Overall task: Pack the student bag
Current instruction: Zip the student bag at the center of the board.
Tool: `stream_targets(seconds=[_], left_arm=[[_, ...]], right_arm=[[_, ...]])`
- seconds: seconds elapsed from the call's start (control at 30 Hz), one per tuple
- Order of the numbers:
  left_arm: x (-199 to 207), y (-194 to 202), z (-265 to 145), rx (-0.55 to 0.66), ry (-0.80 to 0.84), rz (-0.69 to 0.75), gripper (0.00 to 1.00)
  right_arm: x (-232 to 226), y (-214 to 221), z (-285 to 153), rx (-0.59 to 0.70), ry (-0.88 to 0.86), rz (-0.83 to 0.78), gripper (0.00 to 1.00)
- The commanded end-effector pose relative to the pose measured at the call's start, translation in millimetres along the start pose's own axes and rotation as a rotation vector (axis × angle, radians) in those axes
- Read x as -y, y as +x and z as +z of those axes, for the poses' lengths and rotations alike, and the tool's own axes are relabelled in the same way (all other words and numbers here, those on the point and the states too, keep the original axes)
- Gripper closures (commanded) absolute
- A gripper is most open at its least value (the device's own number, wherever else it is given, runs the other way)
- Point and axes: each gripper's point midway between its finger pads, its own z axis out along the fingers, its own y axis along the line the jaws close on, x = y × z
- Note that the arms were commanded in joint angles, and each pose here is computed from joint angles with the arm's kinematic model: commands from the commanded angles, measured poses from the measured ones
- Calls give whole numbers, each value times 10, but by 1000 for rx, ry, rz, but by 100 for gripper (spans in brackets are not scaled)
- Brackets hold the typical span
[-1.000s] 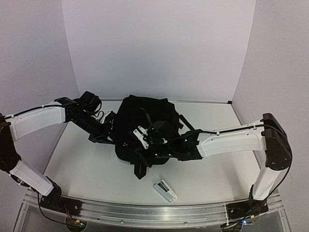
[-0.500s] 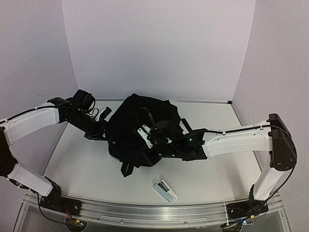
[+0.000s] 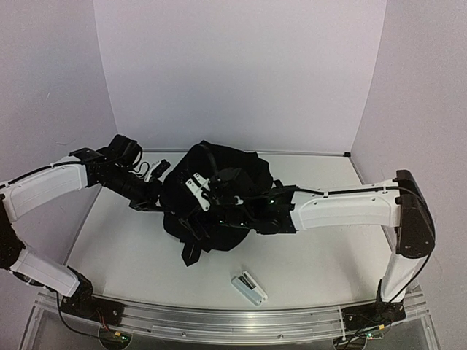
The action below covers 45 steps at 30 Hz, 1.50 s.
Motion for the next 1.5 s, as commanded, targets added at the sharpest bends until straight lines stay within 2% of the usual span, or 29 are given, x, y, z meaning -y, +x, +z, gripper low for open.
stream_targets(seconds=[0.0,0.27,0.43,0.53,0.6,0.67,0.73,0.93,1.1,1.47], left_arm=[[120,-103,-113,75,28,33,100],[112,-116,-128,83,19,21,100],[113,-135,-156,97,10,23,100],[88,-140,-154,100,-3,16,100],[46,-145,-151,103,-24,7,100],[-23,-158,-155,110,-57,-5,100],[-102,-197,-190,129,-97,-18,100],[-235,-357,-361,204,-166,-27,100],[-283,-417,-408,216,-192,-5,100],[-184,-690,-585,287,-190,86,100]], right_arm=[[-44,-70,223,19,24,-74,15],[11,72,519,-16,114,-167,16],[79,92,600,-5,207,-211,26],[140,90,574,14,245,-203,48],[146,47,509,39,246,-184,72],[145,-31,411,69,240,-162,90],[139,-59,333,79,238,-151,100],[134,-25,63,83,222,-114,100],[164,18,-159,80,206,-56,100],[307,340,-402,19,247,27,100]])
